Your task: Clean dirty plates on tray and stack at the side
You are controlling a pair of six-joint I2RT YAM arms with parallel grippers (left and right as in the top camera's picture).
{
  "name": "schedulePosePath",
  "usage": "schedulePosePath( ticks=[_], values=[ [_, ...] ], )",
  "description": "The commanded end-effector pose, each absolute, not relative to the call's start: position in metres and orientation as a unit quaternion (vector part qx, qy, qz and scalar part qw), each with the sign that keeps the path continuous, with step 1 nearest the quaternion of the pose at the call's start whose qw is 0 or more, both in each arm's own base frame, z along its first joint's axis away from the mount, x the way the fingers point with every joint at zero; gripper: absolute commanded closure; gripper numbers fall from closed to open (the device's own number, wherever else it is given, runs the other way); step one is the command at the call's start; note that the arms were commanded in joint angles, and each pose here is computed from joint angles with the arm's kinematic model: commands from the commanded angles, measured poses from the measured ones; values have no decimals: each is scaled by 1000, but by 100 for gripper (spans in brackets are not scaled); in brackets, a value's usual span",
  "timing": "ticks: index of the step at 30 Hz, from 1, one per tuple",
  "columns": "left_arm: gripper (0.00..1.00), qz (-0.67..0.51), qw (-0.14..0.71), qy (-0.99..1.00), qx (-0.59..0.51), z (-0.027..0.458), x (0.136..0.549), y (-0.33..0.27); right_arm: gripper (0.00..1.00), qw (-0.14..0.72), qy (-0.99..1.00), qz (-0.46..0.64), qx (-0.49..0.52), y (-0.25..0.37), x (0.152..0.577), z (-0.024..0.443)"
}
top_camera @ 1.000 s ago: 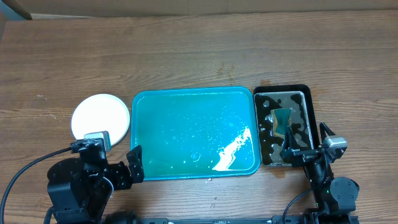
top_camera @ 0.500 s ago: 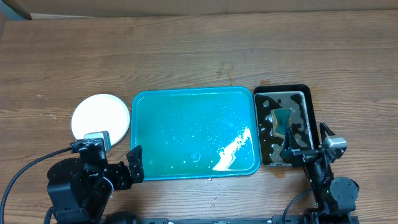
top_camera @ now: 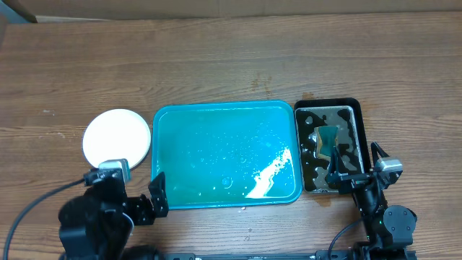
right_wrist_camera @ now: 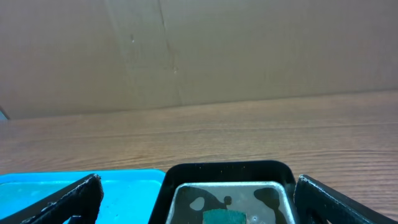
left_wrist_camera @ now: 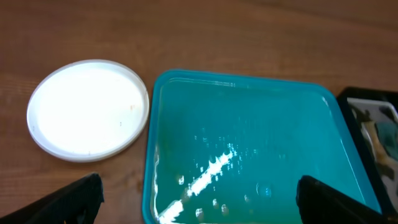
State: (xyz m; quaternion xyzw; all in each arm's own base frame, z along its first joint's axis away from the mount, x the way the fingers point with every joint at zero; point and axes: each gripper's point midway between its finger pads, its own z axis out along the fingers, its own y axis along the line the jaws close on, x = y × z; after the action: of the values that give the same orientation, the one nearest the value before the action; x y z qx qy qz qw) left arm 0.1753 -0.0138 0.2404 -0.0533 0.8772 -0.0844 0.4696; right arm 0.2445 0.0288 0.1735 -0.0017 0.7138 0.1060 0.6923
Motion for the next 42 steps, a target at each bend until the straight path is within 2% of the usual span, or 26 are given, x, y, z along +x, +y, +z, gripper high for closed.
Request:
schedulePosePath(
  ticks=[1, 13, 26, 28, 33, 42],
  values=[
    [0, -72, 492, 867, -35, 221, 175, -14, 0, 694, 712, 104, -4, 29, 244, 172],
    [0, -114, 591, 799, -15, 166, 212, -29, 0, 694, 712, 104, -5, 29, 244, 172],
    [0, -111, 724, 680, 21, 193, 243, -34, 0, 694, 712, 104, -5, 29, 244, 172],
    [0, -103, 727, 678, 32, 194, 243, -34, 0, 694, 712, 104, -4, 29, 244, 172],
    [0, -102, 676, 729, 28, 159, 243, -34, 0, 694, 712, 104, -4, 29, 244, 172],
    [0, -100, 678, 728, 27, 160, 243, -34, 0, 694, 712, 104, -5, 29, 244, 172]
  ],
)
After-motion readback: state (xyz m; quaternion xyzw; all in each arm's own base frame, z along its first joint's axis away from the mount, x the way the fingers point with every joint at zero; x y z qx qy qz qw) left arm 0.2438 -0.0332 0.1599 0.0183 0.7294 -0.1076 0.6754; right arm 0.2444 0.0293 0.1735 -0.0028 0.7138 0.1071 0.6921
